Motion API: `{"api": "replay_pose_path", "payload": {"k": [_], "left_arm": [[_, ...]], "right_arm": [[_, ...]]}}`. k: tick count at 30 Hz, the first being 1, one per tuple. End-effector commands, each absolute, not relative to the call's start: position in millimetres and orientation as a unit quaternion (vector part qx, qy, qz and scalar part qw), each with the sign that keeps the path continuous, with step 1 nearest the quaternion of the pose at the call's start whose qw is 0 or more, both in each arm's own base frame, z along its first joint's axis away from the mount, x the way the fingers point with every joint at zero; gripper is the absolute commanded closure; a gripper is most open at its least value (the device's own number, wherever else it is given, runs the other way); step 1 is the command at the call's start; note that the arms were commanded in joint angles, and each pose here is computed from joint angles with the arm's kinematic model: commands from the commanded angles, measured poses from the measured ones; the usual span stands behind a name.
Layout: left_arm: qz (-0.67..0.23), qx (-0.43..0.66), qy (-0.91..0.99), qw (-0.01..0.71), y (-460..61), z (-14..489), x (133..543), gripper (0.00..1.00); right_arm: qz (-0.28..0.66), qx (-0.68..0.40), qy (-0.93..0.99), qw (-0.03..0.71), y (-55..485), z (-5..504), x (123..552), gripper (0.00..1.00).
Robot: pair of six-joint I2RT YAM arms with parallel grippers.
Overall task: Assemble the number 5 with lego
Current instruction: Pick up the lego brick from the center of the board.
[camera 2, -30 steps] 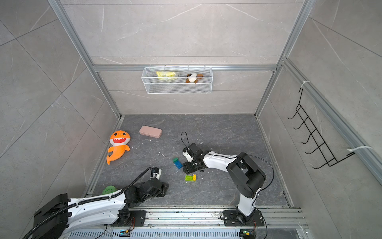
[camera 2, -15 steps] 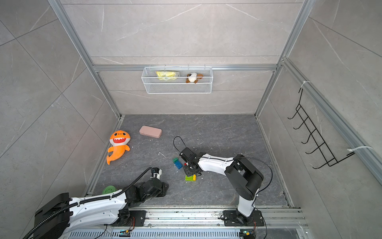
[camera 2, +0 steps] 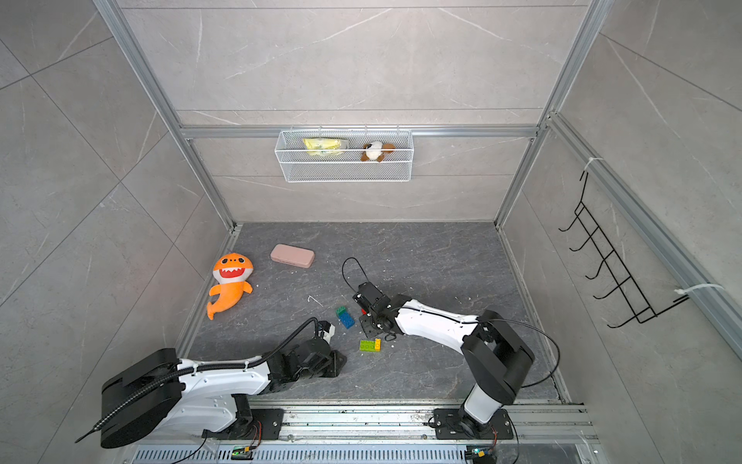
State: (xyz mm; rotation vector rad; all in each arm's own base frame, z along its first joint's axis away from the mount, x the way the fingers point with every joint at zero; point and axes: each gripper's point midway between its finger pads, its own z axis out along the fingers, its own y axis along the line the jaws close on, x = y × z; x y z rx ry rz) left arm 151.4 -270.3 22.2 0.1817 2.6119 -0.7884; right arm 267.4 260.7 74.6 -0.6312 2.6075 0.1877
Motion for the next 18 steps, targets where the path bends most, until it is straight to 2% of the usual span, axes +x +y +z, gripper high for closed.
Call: {"api": "replay_pose_path", "payload": {"k": [1, 7, 18], "left_arm": [[-0.296, 0.101, 0.935, 0.169, -289, 17, 140, 0.72], [-0.306, 0.101, 0.935, 0.147, -309, 2, 141, 0.77], [-0.249, 0.117, 0.946, 0.172, -315, -7, 162, 0.81]], "right_arm": [[0.062, -0.196, 0.952, 0.228, 240, 79, 262, 0.79], [0.069, -0.168, 0.955, 0.235, 220, 87, 256, 0.79], [0.083, -0.125, 0.961, 0.233, 195, 86, 235, 0.8]]}}
